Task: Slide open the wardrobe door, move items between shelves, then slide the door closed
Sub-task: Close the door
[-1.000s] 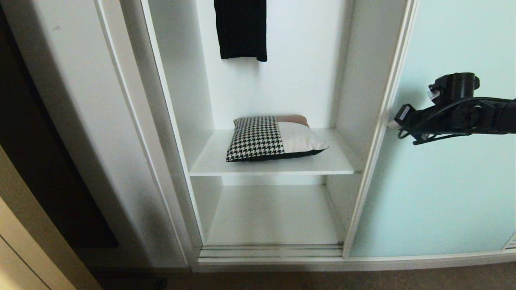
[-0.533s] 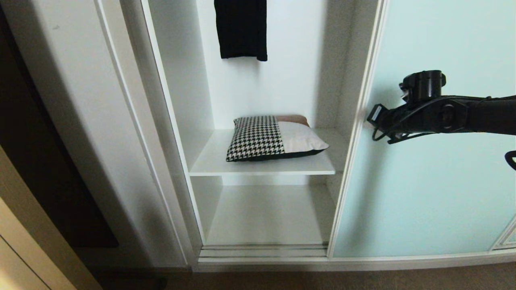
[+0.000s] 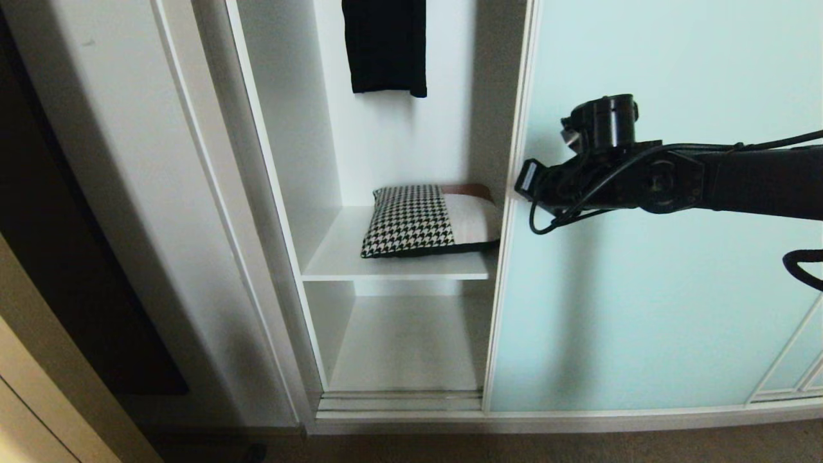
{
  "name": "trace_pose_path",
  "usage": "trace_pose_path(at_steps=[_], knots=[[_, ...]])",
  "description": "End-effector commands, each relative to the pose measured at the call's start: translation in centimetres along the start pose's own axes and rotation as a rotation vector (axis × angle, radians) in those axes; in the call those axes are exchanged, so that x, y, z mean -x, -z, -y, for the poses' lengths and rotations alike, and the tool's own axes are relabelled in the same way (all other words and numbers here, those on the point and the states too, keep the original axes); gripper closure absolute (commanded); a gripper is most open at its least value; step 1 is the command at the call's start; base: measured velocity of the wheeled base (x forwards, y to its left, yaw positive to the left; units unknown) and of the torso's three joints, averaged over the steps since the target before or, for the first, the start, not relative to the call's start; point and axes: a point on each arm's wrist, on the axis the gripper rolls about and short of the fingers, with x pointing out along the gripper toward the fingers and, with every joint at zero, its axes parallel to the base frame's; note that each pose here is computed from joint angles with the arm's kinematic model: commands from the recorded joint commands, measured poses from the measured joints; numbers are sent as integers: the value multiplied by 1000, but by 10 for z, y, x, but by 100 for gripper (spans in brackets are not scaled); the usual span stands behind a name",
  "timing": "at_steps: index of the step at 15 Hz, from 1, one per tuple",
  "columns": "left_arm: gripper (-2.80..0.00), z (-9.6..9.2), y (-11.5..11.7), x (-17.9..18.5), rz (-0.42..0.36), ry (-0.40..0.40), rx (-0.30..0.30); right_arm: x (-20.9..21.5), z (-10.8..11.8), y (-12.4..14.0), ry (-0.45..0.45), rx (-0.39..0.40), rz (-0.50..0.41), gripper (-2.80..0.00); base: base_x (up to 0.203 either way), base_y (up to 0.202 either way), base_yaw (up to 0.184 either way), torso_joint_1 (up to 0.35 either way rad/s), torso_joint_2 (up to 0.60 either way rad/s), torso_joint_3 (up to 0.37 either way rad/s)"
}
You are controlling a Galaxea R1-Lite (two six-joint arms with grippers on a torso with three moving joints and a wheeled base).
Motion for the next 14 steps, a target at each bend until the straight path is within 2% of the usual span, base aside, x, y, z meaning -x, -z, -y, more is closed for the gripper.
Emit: trace_pose_path(at_steps=[1,5,8,12,14], knots=[[0,0,0,0,-2,-1,0,26,-28,6,-52,16,-11,0,0,0,0,0,0,0],[0,0,0,0,-2,-1,0,71,-40,2,-106,29,-23,0,0,0,0,0,0,0],[0,0,0,0,-2,-1,0,96,-32,-2,-93,22,-21,0,0,0,0,0,0,0],[0,0,0,0,-3,-1,0,131,-18,-16,-70,7,37,0,0,0,0,0,0,0],[0,0,0,0,-2,-1,0,152,-5,-16,-40,-2,48,0,0,0,0,0,0,0]])
